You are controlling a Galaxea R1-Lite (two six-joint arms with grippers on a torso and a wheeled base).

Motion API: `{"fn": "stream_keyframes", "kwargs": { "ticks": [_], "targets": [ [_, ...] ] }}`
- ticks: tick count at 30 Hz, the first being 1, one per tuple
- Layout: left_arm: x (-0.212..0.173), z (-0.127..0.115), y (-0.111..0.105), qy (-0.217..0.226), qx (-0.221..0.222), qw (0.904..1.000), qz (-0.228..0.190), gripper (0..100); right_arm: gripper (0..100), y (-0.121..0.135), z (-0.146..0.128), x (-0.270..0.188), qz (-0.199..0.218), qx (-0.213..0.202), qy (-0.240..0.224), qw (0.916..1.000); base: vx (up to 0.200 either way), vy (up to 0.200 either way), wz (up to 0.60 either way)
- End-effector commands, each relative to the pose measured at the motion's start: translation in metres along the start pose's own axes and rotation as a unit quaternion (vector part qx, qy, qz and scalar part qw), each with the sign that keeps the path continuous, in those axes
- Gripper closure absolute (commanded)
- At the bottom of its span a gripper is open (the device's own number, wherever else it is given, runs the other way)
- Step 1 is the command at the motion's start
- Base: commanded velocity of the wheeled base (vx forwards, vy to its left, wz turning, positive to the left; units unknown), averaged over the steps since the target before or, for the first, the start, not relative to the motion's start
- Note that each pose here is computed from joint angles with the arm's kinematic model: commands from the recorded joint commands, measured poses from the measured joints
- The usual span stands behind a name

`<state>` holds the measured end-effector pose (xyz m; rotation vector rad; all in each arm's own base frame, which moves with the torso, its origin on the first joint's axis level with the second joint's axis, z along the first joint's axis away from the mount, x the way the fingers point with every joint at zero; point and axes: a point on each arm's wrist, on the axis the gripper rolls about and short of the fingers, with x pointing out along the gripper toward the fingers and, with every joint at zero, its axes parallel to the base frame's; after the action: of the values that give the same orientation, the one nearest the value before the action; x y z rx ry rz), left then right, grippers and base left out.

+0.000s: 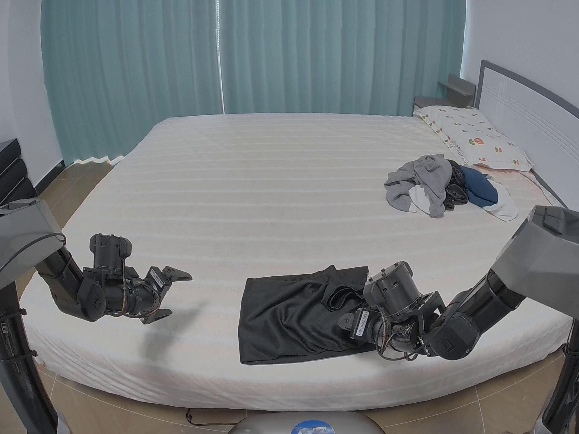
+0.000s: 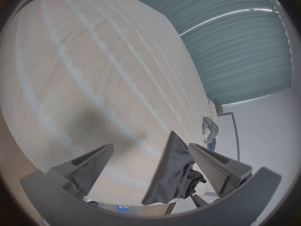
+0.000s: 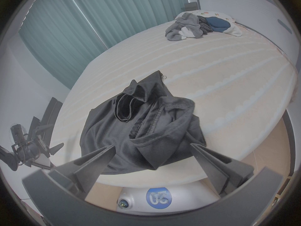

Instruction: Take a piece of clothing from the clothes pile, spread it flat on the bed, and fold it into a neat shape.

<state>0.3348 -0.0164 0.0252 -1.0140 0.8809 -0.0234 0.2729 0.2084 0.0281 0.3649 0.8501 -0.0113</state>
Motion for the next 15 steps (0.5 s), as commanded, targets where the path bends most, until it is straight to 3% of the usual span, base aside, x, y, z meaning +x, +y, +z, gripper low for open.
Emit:
{"fn": "stream_keyframes", "kwargs": {
  "ticks": [1,9,15],
  "targets": [
    [0.001,0.000,0.001,0.000,0.000,1.0000,0.001,0,0,0.000,-0.003,0.009,-0.017,-0.006,0.001,0.9998,0.000,0.000,0.00],
    [0.001,0.000,0.001,0.000,0.000,1.0000,0.001,0,0,-0.017,0.004,0.020,-0.066,-0.005,-0.008,0.9978,0.000,0.000,0.00],
    [0.001,0.000,0.001,0.000,0.000,1.0000,0.001,0,0,-0.051,0.013,0.016,-0.105,0.003,-0.003,0.9944,0.000,0.000,0.00]
  ]
}}
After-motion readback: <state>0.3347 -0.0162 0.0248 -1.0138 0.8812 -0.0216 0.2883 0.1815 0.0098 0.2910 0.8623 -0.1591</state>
